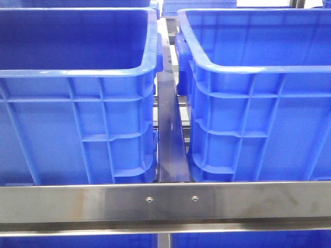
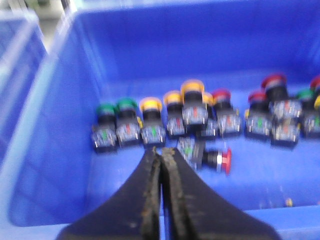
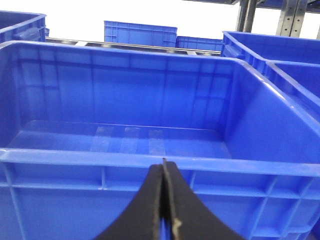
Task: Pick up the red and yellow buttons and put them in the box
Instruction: 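Lower the left gripper into the button bin toward a yellow button, then close the left gripper on the yellow-capped button and lift it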
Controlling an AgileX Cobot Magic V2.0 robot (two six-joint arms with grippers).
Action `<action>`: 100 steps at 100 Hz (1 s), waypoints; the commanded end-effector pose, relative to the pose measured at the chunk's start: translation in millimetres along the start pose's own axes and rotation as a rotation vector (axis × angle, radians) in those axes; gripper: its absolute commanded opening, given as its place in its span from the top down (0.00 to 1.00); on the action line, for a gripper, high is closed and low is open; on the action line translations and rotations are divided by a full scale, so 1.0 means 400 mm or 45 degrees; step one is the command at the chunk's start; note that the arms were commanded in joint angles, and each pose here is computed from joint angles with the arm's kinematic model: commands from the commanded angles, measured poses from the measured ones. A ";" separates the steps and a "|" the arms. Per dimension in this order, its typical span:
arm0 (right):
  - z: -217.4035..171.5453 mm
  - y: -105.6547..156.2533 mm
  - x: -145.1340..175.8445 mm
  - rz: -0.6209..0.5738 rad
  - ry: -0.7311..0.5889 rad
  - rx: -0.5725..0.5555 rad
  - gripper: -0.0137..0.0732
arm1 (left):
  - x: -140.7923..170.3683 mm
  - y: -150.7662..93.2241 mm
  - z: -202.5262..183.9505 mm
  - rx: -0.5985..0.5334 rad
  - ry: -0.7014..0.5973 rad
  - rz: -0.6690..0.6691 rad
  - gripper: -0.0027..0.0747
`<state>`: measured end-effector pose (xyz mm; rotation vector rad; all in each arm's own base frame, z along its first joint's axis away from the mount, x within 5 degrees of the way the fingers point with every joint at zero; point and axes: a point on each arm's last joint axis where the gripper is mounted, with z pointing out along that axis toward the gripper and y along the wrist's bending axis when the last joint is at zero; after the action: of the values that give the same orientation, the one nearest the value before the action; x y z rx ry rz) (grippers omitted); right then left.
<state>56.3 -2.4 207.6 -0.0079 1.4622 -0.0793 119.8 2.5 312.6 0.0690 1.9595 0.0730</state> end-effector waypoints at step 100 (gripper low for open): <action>-0.007 -0.001 -0.034 -0.016 -0.143 0.007 0.92 | -0.246 -0.048 0.242 0.168 0.372 0.042 0.32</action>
<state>56.3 -2.4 207.6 -0.0079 1.4622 -0.0793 227.8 -18.0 346.9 0.1956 2.2936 0.0014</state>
